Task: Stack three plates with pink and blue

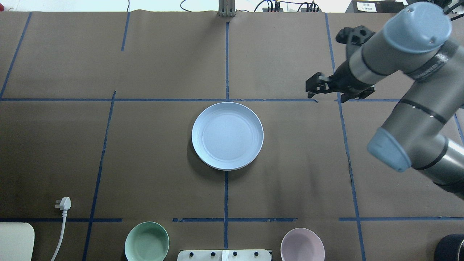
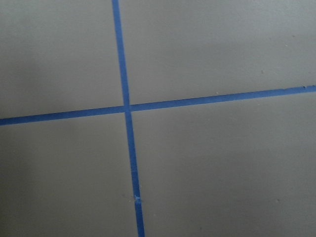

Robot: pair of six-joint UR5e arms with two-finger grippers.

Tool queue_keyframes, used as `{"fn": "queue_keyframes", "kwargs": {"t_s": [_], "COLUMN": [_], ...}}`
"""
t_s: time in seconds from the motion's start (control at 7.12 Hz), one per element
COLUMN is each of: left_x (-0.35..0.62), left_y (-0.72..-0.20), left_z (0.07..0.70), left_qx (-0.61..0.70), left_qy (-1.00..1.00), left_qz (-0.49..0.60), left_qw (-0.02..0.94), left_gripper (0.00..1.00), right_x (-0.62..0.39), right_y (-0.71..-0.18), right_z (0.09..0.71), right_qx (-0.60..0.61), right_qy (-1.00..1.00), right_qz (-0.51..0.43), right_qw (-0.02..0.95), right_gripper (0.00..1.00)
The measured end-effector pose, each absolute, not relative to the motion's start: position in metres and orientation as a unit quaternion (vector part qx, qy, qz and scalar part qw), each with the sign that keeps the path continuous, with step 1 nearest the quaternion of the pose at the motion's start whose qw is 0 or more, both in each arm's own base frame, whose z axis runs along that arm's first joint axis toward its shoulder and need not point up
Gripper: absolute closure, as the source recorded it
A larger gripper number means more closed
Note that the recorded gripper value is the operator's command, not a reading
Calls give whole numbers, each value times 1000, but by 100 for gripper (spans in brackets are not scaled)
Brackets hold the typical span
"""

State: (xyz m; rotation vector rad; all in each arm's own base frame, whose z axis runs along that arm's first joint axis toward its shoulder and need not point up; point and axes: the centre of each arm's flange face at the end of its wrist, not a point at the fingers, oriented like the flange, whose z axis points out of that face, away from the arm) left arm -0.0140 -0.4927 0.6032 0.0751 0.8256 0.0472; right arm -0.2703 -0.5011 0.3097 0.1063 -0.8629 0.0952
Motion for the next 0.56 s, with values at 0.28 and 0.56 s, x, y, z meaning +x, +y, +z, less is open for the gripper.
{"fn": "queue_keyframes", "kwargs": {"t_s": [0.28, 0.56], "left_x": [-38, -62], "left_y": [-486, -474], "left_z": [623, 653], "left_qx": [34, 27], "left_qy": [413, 415], "left_qz": [18, 21], "left_qw": [910, 909], "left_gripper": [0, 0], "right_x": [-148, -48], "right_y": [-515, -506], "right_z": [408, 504], "right_qx": [63, 57], "right_qy": [-389, -372], "right_qz": [-18, -51], "right_qw": [919, 925], "right_gripper": [0, 0]}}
